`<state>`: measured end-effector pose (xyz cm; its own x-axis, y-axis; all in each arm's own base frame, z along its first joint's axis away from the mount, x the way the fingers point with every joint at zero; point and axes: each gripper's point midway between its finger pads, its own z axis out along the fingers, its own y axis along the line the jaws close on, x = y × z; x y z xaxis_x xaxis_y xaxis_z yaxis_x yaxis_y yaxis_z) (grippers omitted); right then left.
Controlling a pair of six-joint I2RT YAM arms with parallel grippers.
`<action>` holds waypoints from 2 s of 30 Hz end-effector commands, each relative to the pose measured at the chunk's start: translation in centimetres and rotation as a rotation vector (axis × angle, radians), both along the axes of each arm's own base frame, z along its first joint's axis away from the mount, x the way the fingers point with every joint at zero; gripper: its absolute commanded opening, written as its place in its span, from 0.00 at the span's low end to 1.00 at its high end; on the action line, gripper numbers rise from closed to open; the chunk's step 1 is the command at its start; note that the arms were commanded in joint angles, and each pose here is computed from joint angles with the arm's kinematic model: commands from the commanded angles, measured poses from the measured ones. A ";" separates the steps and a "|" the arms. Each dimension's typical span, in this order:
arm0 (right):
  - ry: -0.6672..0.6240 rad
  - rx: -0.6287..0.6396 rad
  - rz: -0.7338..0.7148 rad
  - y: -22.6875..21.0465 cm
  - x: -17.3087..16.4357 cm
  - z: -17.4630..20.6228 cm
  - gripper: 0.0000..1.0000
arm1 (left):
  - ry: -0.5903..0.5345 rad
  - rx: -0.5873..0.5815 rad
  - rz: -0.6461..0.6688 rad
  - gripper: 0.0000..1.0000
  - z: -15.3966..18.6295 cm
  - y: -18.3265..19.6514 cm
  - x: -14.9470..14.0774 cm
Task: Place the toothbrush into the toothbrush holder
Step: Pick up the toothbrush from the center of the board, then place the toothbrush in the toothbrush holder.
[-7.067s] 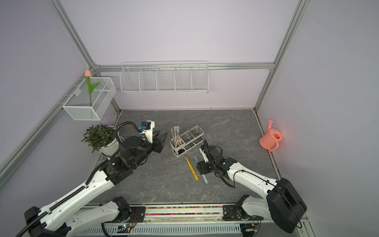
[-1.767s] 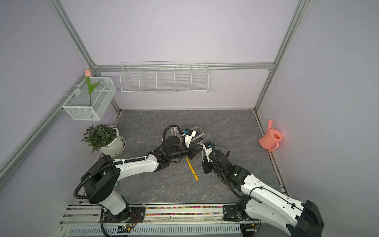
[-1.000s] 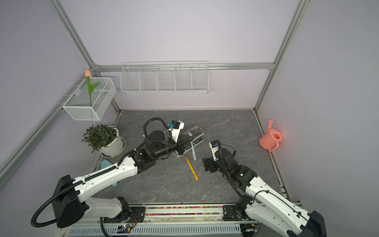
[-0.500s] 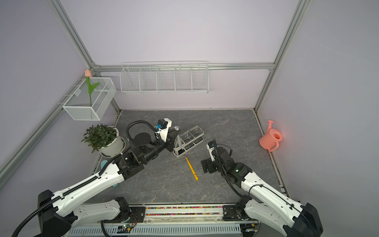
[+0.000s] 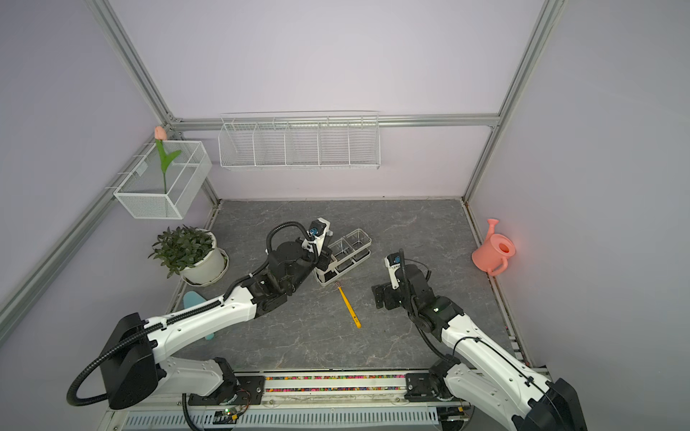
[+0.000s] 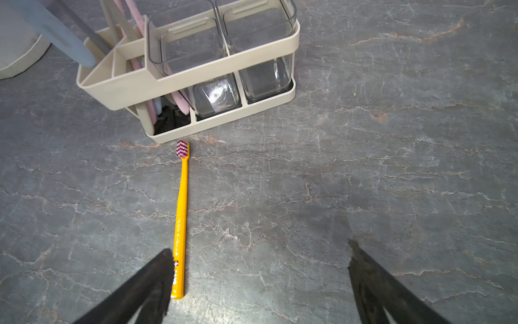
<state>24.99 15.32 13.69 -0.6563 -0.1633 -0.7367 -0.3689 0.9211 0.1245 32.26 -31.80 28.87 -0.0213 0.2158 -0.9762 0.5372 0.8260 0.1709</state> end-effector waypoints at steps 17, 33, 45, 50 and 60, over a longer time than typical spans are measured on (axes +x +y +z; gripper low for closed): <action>0.044 0.017 -0.049 -0.8 -0.1 -2.7 0.98 | -0.067 -0.121 0.042 0.00 1.7 0.6 3.0; 0.049 0.009 -0.061 -1.3 -0.2 -2.9 0.98 | 0.011 -0.180 0.024 0.00 -0.9 0.3 2.7; 0.060 0.005 -0.060 -1.2 0.2 -3.4 0.99 | 0.053 -0.160 0.047 0.00 -3.5 0.6 2.9; 0.064 0.003 -0.060 -1.1 0.4 -3.6 0.99 | 0.081 -0.159 0.054 0.00 -4.9 0.6 3.1; 0.077 0.000 -0.056 -0.7 1.0 -4.0 0.99 | 0.117 -0.147 0.055 0.00 -7.1 0.4 3.4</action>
